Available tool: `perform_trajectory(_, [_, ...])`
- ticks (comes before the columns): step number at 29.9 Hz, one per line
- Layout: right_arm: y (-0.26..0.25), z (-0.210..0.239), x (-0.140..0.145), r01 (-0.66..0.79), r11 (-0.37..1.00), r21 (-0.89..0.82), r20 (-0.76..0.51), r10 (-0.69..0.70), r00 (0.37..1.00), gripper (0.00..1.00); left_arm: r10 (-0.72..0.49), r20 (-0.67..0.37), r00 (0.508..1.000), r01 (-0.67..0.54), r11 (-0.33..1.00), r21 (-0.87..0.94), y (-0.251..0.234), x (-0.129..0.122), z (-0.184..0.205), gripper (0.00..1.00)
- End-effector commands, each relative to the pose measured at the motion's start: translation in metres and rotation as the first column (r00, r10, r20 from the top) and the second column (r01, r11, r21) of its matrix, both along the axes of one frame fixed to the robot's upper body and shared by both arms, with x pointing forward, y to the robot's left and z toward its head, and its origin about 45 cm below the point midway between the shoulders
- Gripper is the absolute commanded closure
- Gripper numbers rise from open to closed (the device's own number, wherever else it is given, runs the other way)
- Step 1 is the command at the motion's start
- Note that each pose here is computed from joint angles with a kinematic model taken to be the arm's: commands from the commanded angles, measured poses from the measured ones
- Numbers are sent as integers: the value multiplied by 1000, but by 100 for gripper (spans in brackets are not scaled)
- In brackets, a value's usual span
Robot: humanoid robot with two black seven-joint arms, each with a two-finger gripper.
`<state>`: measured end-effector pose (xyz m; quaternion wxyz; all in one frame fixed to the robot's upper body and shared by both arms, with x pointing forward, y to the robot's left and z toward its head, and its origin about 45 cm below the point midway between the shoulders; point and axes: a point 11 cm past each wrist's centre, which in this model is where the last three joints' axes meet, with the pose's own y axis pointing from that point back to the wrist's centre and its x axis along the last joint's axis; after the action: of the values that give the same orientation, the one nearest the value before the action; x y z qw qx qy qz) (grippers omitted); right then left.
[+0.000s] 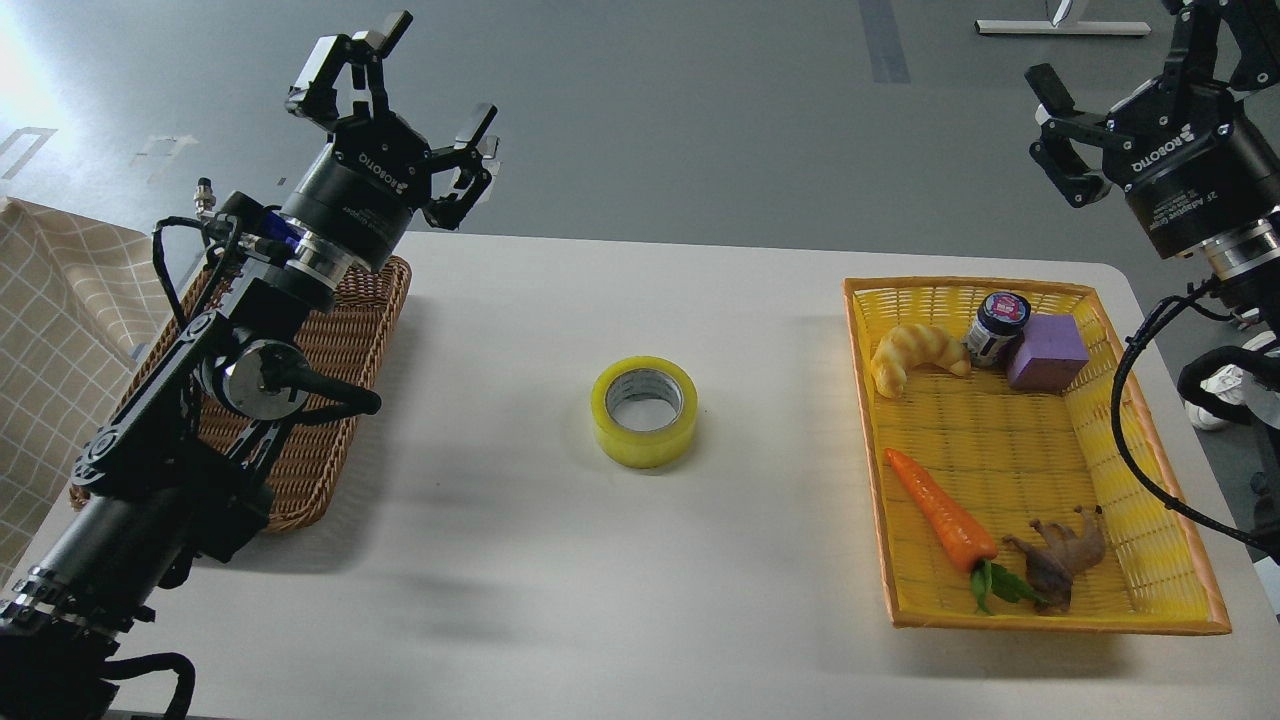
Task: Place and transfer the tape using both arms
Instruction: 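Swing the left gripper down toward the tape roll on the table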
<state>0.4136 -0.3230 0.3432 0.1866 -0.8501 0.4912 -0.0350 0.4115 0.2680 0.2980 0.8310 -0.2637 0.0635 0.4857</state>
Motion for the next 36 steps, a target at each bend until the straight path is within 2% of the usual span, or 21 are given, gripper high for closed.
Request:
perform_trajectory(1, [-3,2,0,3,999,37,2,-3,1000,0,39,10,999,-39,998,48,6,4,4,2])
perform_trajectory(5, [-3,4,0,-1,997,78,1,1,1000,0,94,22,995,-96,988,120,4,5,0,2])
perform_trajectory(7, [-4,3,-1,-1,997,82,0,1,1000,0,146,78,986,-159,966,204,4,5,0,2])
perform_trajectory(12, [-4,3,-1,0,997,82,-1,0,1000,0,187,174,967,-242,887,392,-3,4,0,2])
perform_trajectory(17, [-6,0,-1,5,997,82,-9,-4,1000,0,175,279,944,-303,796,524,-16,1,4,2])
perform_trajectory(23, [-10,1,-2,15,996,83,-6,-15,1000,0,75,372,925,-321,678,661,-45,-10,-2,2])
perform_trajectory(27, [-14,-5,-4,26,996,86,-18,-25,1000,0,-2,482,876,-425,468,774,-56,-15,-14,2])
perform_trajectory(29, [-14,-6,-4,27,996,86,-19,-25,1000,0,-28,497,867,-447,397,801,-58,-16,-20,2])
perform_trajectory(35, [-14,-8,-4,27,996,90,-24,-25,999,0,-157,531,833,-528,65,847,-60,-16,-42,2])
perform_trajectory(36, [-14,-8,-4,27,996,90,-24,-25,999,0,-158,531,833,-528,65,847,-60,-16,-42,2])
